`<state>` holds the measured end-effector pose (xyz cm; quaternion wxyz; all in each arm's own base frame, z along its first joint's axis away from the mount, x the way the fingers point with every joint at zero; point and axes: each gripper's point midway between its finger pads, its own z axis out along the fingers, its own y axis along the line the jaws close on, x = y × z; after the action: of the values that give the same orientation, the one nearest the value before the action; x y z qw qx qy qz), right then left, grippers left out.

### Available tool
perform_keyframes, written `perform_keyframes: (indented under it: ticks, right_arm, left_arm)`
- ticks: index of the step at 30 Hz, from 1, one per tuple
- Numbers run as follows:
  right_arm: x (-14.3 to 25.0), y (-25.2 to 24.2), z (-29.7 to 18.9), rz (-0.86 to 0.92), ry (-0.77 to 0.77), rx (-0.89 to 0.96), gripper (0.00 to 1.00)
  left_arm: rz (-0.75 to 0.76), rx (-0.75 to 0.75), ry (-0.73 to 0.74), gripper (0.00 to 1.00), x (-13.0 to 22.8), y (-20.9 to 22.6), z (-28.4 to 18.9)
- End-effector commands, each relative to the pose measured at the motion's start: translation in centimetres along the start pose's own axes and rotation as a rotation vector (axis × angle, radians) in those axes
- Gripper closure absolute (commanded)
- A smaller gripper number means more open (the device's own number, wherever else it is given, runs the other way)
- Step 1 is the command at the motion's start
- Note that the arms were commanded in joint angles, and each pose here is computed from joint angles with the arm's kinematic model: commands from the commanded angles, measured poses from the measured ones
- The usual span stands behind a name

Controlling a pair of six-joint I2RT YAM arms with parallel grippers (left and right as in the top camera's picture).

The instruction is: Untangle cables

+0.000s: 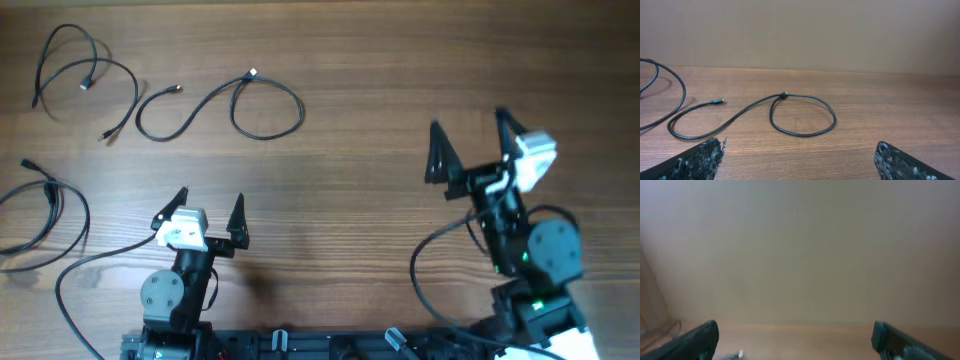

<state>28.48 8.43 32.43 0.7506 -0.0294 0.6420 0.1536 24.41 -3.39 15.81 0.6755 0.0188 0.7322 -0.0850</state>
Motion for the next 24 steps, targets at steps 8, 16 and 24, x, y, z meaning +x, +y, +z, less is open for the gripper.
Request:
perform_keyframes:
  ticks: [8, 16, 24]
  right_arm:
    - [7.3, -1.5, -4.0, -0.089, 0.0, 0.004, 0.0]
    - [10.8, -2.1, -5.7, -0.092, 0.059, 0.01, 0.0]
    - [13.6, -2.9, -7.1, -0.101, 0.177, 0.023, 0.0]
  left_arm:
    - [-0.01, -0.02, 0.001, 0.0, 0.1, 0.4, 0.0]
    - [-0.01, -0.02, 0.001, 0.0, 0.1, 0.4, 0.0]
    - [-0.01, -0.02, 0.001, 0.0, 0.1, 0.4, 0.0]
